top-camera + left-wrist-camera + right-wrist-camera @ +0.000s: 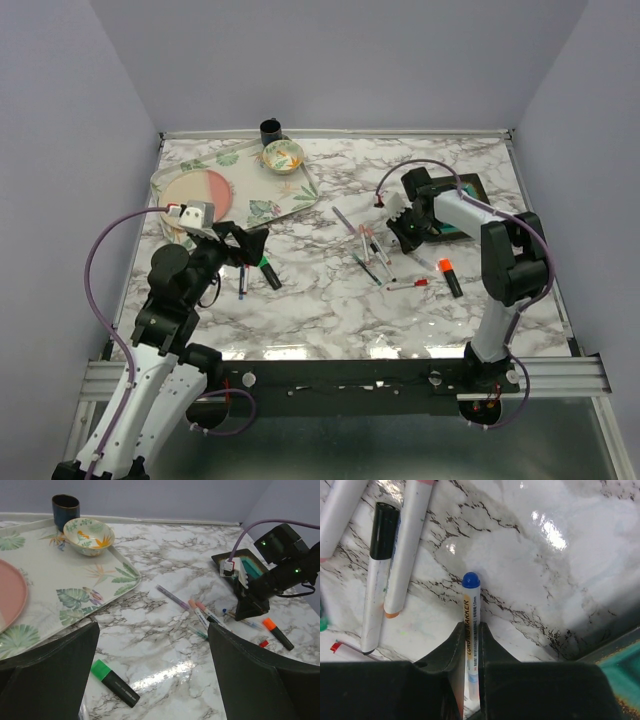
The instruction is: Open the pen caps
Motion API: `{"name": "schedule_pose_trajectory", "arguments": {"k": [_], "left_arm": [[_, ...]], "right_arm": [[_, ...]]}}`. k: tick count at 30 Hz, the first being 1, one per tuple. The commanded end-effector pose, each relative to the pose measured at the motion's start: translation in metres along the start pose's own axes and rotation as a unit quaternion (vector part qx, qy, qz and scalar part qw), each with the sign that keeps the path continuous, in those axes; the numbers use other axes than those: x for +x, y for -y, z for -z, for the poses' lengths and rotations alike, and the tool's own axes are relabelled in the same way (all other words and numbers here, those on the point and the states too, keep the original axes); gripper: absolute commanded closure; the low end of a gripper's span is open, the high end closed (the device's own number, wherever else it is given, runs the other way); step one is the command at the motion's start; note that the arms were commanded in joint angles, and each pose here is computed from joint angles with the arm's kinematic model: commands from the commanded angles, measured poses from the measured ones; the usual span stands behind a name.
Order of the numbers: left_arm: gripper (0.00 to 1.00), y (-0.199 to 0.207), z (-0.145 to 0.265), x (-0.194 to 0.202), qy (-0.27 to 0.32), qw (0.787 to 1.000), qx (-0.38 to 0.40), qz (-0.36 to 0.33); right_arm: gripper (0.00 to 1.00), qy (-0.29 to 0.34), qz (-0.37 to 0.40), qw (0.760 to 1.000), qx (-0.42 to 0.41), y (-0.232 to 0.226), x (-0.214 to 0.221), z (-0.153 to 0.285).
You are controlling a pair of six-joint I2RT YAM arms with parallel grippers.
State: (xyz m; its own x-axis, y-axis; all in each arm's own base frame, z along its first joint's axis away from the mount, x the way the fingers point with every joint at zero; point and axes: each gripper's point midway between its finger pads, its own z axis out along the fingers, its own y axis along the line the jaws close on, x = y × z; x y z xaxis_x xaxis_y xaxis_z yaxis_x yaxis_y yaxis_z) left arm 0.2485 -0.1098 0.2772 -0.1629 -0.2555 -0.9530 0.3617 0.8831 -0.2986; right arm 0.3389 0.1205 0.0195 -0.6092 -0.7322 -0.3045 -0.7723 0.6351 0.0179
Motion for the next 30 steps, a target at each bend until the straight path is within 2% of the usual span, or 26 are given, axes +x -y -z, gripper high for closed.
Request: {"name": "schedule_pose_trajectory", "arguments": {"k": [1,3,6,7,8,10,11,12,14,16,17,18,22,26,30], "left_arm": [[0.01,0.032,-0.004,0.006,-0.018,0.995,0.090,0.033],[0.01,0.046,-0.006,0.011,-0.031,0.990,0.127,0.054],[0.01,0.076,-0.010,0.021,-0.065,0.968,0.205,0.129],[0.01,0.086,-0.015,0.025,-0.079,0.955,0.223,0.177],[0.01,0.094,-0.015,0.028,-0.087,0.947,0.239,0.195],[0.01,0.118,-0.017,0.037,-0.097,0.934,0.268,0.215],[0.01,0.121,-0.023,0.036,-0.088,0.936,0.254,0.225],[0.01,0.141,-0.019,0.044,-0.104,0.929,0.276,0.225],[0.03,0.155,-0.031,0.050,-0.112,0.928,0.271,0.230],[0.06,0.170,-0.046,0.062,-0.124,0.928,0.259,0.237],[0.07,0.177,-0.052,0.059,-0.114,0.927,0.261,0.245],[0.09,0.180,-0.060,0.060,-0.109,0.928,0.251,0.253],[0.14,0.211,-0.094,0.071,-0.118,0.926,0.234,0.273],[0.24,0.240,-0.116,0.086,-0.142,0.924,0.225,0.275],[0.32,0.249,-0.133,0.117,-0.186,0.935,0.173,0.250]], "right_arm": [[0.99,0.079,-0.006,0.997,-0.009,-0.007,-0.042,0.031],[0.99,0.118,-0.013,0.993,-0.022,-0.014,-0.057,0.049],[0.99,0.187,-0.026,0.981,-0.041,-0.029,-0.075,0.087],[0.99,0.212,-0.030,0.976,-0.046,-0.032,-0.080,0.098],[1.00,0.251,-0.033,0.966,-0.060,-0.038,-0.086,0.120],[1.00,0.290,-0.064,0.951,-0.084,-0.046,-0.088,0.136],[1.00,0.315,-0.077,0.940,-0.106,-0.047,-0.089,0.148],[0.99,0.340,-0.102,0.927,-0.122,-0.054,-0.089,0.165],[0.99,0.379,-0.136,0.902,-0.155,-0.053,-0.086,0.177],[1.00,0.398,-0.216,0.876,-0.168,-0.051,-0.084,0.183],[1.00,0.402,-0.261,0.863,-0.157,-0.042,-0.082,0.183],[0.99,0.404,-0.295,0.847,-0.181,-0.046,-0.082,0.188],[0.99,0.425,-0.346,0.806,-0.224,-0.054,-0.084,0.198],[0.99,0.421,-0.381,0.790,-0.233,-0.056,-0.079,0.192],[0.99,0.425,-0.385,0.783,-0.238,-0.057,-0.080,0.193]]}}
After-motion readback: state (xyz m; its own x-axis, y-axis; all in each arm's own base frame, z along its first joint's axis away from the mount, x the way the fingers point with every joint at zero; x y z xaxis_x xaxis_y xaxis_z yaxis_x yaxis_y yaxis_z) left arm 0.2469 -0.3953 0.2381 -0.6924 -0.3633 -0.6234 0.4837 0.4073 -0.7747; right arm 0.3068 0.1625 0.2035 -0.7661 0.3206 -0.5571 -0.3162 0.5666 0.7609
